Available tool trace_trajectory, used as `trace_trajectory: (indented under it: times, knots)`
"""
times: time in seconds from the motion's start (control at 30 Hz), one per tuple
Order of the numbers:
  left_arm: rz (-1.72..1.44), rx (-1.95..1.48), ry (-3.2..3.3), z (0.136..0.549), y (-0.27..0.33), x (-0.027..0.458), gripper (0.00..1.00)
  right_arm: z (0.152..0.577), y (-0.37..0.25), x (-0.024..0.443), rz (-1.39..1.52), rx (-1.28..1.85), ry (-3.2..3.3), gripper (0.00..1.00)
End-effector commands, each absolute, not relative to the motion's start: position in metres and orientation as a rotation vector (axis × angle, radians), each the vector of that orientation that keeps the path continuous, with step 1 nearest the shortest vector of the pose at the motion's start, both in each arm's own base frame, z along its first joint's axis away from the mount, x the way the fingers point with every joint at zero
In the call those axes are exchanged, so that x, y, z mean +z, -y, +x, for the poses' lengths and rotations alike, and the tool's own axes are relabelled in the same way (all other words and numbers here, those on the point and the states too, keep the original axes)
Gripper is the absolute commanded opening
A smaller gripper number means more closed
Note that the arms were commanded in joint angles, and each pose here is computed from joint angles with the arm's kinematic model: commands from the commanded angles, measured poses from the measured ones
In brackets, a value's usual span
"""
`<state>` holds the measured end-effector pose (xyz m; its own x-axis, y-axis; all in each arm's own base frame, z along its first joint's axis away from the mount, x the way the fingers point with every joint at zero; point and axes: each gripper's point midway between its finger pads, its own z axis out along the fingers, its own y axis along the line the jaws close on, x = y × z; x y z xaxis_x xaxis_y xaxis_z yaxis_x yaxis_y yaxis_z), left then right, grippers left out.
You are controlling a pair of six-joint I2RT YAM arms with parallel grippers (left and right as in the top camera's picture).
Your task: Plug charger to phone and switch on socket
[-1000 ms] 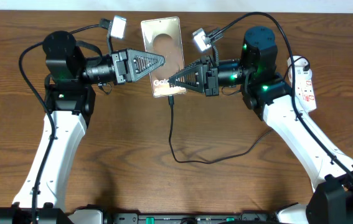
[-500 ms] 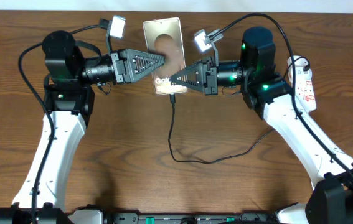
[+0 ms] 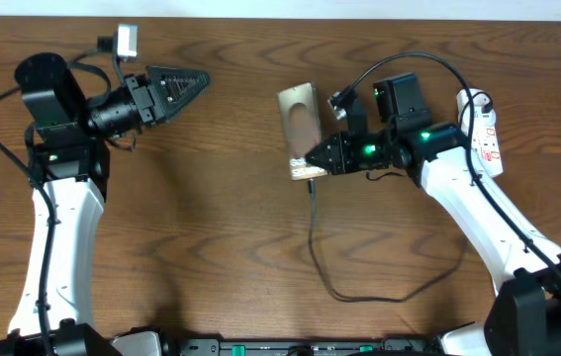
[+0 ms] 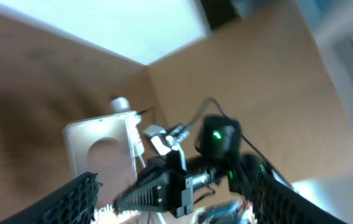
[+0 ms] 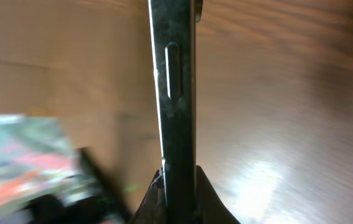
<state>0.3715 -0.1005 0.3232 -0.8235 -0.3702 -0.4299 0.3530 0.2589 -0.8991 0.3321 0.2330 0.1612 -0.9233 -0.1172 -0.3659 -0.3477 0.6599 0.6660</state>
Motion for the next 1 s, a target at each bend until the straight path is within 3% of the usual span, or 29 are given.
trace_trajectory:
  times: [0.0, 0.2, 0.3, 0.57, 0.6, 0.97]
  knots:
    - [-0.200, -1.378, -2.034, 0.392, 0.078, 0.290, 0.77, 0.343, -0.220, 0.131, -0.436, 0.888, -2.628, 0.01]
    - [-0.627, -0.887, -2.384, 0.382, 0.033, 0.186, 0.77, 0.340, -0.224, 0.083, -0.413, 0.922, -2.758, 0.01]
    - [-0.691, -0.767, -2.451, 0.372, 0.022, 0.169, 0.78, 0.339, -0.230, 0.064, -0.412, 0.984, -2.789, 0.01]
    - [-0.730, -0.707, -2.477, 0.367, 0.015, 0.162, 0.79, 0.337, -0.237, 0.027, -0.360, 1.063, -2.864, 0.01]
    - [-0.730, -0.707, -2.476, 0.367, 0.015, 0.162, 0.98, 0.336, -0.237, 0.022, -0.355, 1.062, -2.876, 0.01]
    - [-0.730, -0.707, -2.476, 0.367, 0.015, 0.162, 0.98, 0.337, -0.225, -0.010, -0.324, 0.938, -2.953, 0.04]
